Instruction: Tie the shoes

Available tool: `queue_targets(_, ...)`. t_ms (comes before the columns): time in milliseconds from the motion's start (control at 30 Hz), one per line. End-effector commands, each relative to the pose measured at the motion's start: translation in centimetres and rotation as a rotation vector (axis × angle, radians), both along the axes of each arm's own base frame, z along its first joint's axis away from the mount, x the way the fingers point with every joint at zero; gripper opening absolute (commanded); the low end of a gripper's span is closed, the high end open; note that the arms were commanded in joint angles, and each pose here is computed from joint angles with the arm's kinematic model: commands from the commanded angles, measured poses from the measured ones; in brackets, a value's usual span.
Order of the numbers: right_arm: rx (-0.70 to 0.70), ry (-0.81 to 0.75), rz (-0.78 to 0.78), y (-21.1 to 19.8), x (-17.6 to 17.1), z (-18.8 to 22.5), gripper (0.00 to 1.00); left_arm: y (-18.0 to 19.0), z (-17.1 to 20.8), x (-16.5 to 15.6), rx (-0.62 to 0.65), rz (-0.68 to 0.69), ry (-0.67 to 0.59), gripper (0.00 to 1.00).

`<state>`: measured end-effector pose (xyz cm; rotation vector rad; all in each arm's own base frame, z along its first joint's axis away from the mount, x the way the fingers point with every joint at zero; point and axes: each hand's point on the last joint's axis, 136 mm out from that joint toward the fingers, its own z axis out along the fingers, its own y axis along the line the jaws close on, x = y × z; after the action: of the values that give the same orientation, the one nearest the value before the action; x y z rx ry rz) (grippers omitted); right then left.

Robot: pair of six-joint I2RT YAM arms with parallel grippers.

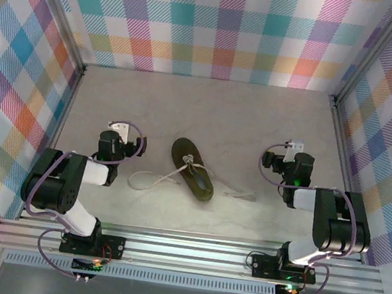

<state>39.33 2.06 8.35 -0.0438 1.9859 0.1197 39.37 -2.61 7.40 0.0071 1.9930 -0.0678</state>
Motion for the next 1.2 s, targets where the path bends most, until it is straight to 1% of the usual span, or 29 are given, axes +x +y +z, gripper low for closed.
queue_targets(0,0.021,-0.022,0.007,0.08,0.48,0.68,0.99,0.25,0.65,0.60,-0.016,0.005,-0.022,1.00)
queue_targets(1067,0.021,-0.023,0.007,0.09,0.51,0.75,0.99,0.32,0.70,0.64,-0.017,0.005,-0.023,1.00)
queue_targets(1167,0.021,-0.023,0.007,0.06,0.48,0.73,0.99,0.75,0.67,0.72,-0.021,0.030,-0.017,1.00)
